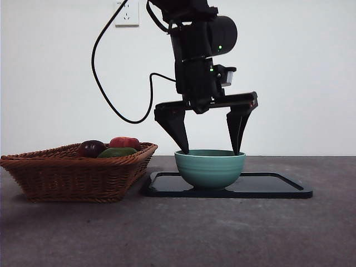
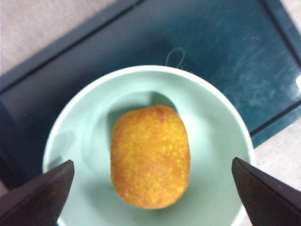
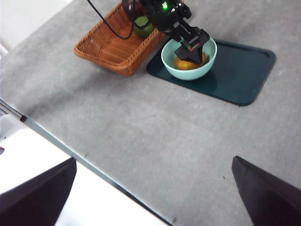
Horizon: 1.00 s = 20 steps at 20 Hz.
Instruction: Pick up the wifruite, put it on the bowl, pick up the plate, put it on desk
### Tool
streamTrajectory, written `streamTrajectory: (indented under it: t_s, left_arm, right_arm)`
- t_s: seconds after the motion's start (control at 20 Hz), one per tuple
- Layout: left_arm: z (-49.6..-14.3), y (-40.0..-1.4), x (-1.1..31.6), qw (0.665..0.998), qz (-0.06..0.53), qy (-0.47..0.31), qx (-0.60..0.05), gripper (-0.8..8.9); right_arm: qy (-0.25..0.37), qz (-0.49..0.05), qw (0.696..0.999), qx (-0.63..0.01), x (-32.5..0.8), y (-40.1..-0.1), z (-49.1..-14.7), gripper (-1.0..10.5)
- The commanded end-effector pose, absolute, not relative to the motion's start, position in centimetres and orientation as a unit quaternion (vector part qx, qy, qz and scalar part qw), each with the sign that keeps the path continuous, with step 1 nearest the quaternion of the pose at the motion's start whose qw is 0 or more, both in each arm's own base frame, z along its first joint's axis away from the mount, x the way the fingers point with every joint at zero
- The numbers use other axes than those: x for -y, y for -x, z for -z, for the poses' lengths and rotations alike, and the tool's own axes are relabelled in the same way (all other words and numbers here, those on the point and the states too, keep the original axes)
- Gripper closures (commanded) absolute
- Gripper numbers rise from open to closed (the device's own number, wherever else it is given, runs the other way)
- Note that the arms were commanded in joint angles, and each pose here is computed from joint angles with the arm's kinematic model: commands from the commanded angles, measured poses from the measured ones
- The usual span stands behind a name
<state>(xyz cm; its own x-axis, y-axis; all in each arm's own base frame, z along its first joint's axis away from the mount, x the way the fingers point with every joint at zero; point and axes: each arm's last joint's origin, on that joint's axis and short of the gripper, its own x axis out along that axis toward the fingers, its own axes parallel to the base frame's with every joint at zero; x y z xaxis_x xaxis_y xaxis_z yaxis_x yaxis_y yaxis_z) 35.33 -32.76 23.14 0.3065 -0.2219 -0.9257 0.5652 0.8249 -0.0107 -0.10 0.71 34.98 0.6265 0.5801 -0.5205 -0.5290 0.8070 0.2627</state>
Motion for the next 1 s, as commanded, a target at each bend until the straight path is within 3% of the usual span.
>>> streamTrajectory:
  t_s: [0.05,0.3,0.45,0.8,1.0]
  left_arm:
    - [-21.8,-35.8,33.6,0.787,0.254,-0.169,-0.536,2.67]
    - [-20.9,-36.1,33.9,0.787,0.257,-0.174,-0.534,2.95]
    - [-20.7,-36.3,34.0,0.790,0.259,-0.172,-0.528,3.59]
    - [-19.5,-36.5,34.2,0.783,0.261,-0.183,-0.534,3.68]
    - [-19.4,-36.5,34.2,0.782,0.262,-0.185,-0.535,4.49]
  right_arm:
    - [-0.050,-0.308,0.900,-0.304,-0.7,0.2,-35.1,3.4]
    - [-0.049,-0.307,0.899,-0.309,-0.6,0.2,-35.0,3.4]
    - [-0.048,-0.305,0.900,-0.309,-0.6,0.2,-35.0,3.4]
    - [-0.048,-0.303,0.900,-0.308,-0.6,0.2,-35.0,3.4]
    - [-0.048,-0.303,0.900,-0.308,-0.6,0.2,-35.0,3.4]
